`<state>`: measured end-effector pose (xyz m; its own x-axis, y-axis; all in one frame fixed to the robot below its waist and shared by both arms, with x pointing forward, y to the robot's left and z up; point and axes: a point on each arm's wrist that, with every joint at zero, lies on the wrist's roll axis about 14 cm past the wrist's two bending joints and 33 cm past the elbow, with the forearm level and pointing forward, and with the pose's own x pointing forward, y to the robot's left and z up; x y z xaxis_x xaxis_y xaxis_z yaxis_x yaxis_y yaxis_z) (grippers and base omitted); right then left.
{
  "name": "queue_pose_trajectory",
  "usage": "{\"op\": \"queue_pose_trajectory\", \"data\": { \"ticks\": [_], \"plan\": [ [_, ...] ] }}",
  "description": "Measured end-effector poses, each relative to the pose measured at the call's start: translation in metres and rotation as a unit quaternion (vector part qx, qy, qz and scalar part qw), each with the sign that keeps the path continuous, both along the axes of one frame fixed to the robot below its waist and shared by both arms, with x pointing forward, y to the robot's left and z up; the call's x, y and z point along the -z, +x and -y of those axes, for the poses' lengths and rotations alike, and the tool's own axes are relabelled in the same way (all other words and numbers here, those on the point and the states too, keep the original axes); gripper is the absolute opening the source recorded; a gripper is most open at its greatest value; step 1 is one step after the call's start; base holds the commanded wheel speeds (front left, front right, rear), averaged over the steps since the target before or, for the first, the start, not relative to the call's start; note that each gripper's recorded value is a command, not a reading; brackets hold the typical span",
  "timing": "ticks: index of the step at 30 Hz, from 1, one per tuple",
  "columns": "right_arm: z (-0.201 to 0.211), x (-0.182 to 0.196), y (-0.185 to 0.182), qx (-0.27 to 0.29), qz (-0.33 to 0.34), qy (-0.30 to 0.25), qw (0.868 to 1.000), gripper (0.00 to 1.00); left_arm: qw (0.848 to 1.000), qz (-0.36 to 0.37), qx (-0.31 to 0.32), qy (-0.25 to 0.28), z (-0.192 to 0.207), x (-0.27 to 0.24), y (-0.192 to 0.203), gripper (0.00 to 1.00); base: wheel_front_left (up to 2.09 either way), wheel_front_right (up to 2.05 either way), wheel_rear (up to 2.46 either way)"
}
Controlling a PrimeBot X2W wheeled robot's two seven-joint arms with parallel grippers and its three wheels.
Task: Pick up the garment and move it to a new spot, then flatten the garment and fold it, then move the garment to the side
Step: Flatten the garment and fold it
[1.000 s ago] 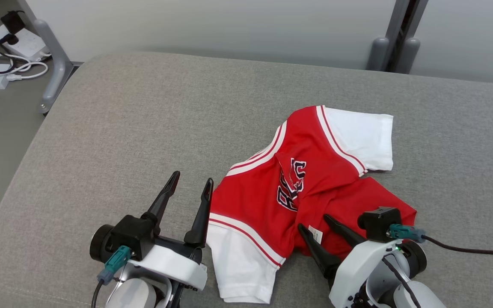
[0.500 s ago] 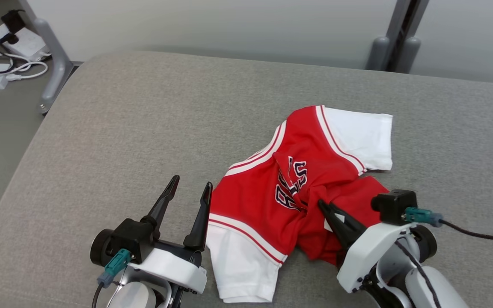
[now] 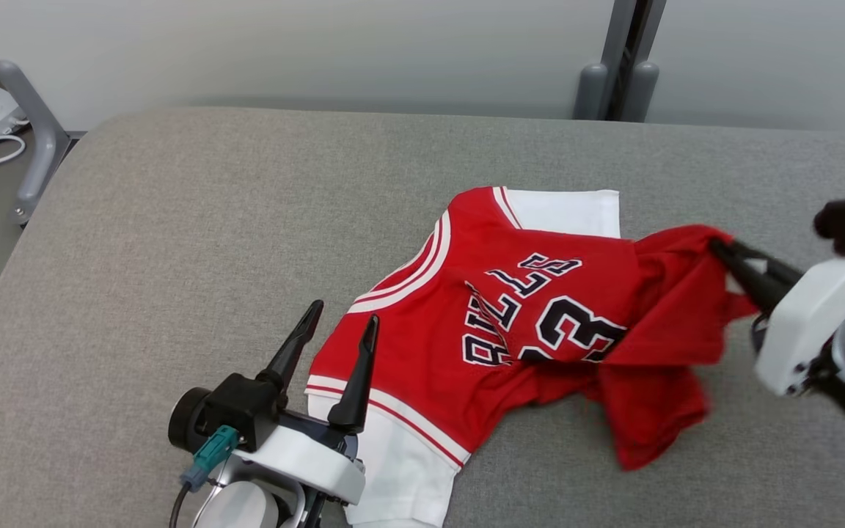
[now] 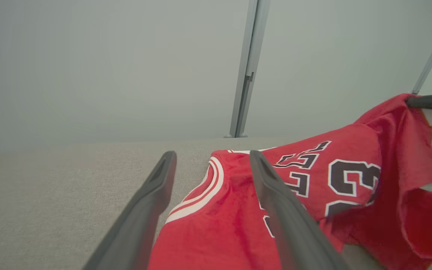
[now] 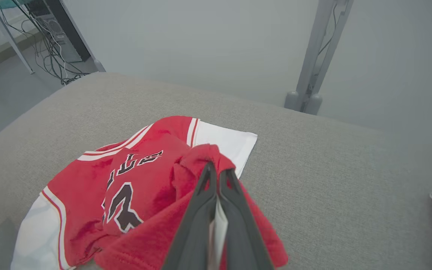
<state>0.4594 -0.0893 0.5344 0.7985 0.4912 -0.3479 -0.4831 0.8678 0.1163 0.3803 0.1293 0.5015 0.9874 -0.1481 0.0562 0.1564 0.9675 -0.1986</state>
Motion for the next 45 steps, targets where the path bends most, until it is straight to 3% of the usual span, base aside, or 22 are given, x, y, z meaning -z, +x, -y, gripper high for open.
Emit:
{"op": "queue_pose_trajectory", "data": {
  "ticks": [6,10,19,20,21,27,32,38,45],
  "plan": [
    [0.022,-0.007,0.037,-0.007,0.012,-0.089,0.996,0.00,1.000,-0.005,0.007,0.002,0.002,0.004,0.003,1.00,0.00,0.00,0.00],
    [0.036,0.002,0.066,-0.023,0.023,-0.183,0.983,0.00,1.000,-0.010,-0.002,0.005,-0.005,0.007,0.005,1.00,0.00,0.00,0.00],
    [0.030,0.016,0.129,-0.028,0.060,-0.224,0.972,0.01,0.999,-0.030,-0.020,0.005,-0.017,0.018,0.009,1.00,0.00,0.00,0.00],
    [0.031,0.016,0.136,-0.022,0.070,-0.222,0.972,0.80,0.999,-0.031,-0.021,0.006,-0.018,0.019,0.010,1.00,0.00,0.00,0.00],
    [0.030,0.017,0.142,-0.015,0.071,-0.214,0.974,1.00,0.999,-0.032,-0.022,0.006,-0.018,0.020,0.011,1.00,0.00,0.00,0.00],
    [0.026,0.027,0.150,-0.005,0.092,-0.200,0.975,1.00,0.999,-0.036,-0.017,0.007,-0.014,0.023,0.015,1.00,0.00,0.00,0.00],
    [0.023,0.012,0.141,0.010,0.130,-0.147,0.980,1.00,1.000,-0.029,-0.004,0.009,-0.006,0.020,0.021,1.00,0.00,0.00,0.00],
    [0.026,0.004,0.106,0.034,0.156,-0.070,0.985,1.00,1.000,-0.017,0.019,0.008,0.010,0.013,0.024,1.00,0.00,0.00,0.00],
    [0.052,0.005,0.049,0.098,0.177,0.007,0.979,1.00,0.999,0.001,0.039,0.004,0.025,0.002,0.024,1.00,0.00,0.00,0.00]
  ]
}}
